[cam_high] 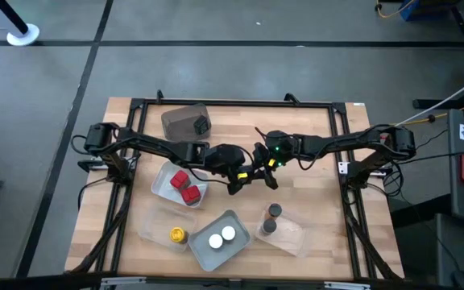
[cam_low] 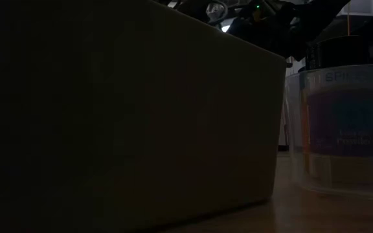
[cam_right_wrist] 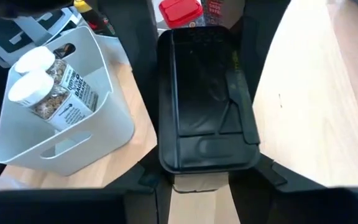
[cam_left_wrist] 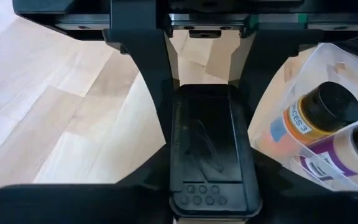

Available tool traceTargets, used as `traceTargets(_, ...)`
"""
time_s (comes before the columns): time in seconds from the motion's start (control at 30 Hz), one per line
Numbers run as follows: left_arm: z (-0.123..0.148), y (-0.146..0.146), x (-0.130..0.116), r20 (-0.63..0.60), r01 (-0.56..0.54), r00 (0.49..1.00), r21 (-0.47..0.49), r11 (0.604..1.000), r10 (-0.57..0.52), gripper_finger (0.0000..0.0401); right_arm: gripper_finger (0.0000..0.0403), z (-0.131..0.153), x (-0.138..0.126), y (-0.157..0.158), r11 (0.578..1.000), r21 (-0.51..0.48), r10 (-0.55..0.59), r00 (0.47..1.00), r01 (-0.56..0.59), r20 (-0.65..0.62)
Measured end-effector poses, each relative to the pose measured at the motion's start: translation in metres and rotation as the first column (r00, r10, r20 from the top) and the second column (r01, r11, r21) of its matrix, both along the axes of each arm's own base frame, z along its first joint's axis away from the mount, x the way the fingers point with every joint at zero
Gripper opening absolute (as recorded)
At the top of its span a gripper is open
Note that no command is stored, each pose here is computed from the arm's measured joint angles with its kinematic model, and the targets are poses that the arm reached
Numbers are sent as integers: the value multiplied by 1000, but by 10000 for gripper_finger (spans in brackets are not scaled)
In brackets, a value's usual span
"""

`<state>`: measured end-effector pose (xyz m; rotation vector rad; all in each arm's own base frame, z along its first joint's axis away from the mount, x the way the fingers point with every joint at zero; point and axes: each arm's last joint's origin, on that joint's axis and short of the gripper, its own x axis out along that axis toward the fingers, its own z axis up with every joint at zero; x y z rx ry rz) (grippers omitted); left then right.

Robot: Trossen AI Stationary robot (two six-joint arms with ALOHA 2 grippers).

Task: Sort spices by type
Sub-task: Put the black seasoning can into the black bin

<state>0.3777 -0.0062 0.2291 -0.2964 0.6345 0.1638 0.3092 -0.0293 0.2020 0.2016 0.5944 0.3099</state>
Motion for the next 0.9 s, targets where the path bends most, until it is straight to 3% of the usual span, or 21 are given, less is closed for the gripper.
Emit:
traceTargets(0.3,1,10,-1,-2,-8,1000,-40,999,8,107,131,0,0,-1,999,21,-27,1000,27,-9)
traceTargets(0.67,7,24,-5,2,-63,998,-47,997,63,108,241,-1,0,-3,996,11,-86,996,86,-35)
traceTargets(0.9,26,46,-23,-13,-124,992,-32,992,124,111,261,8,-18,-14,994,-12,-108,989,108,-101)
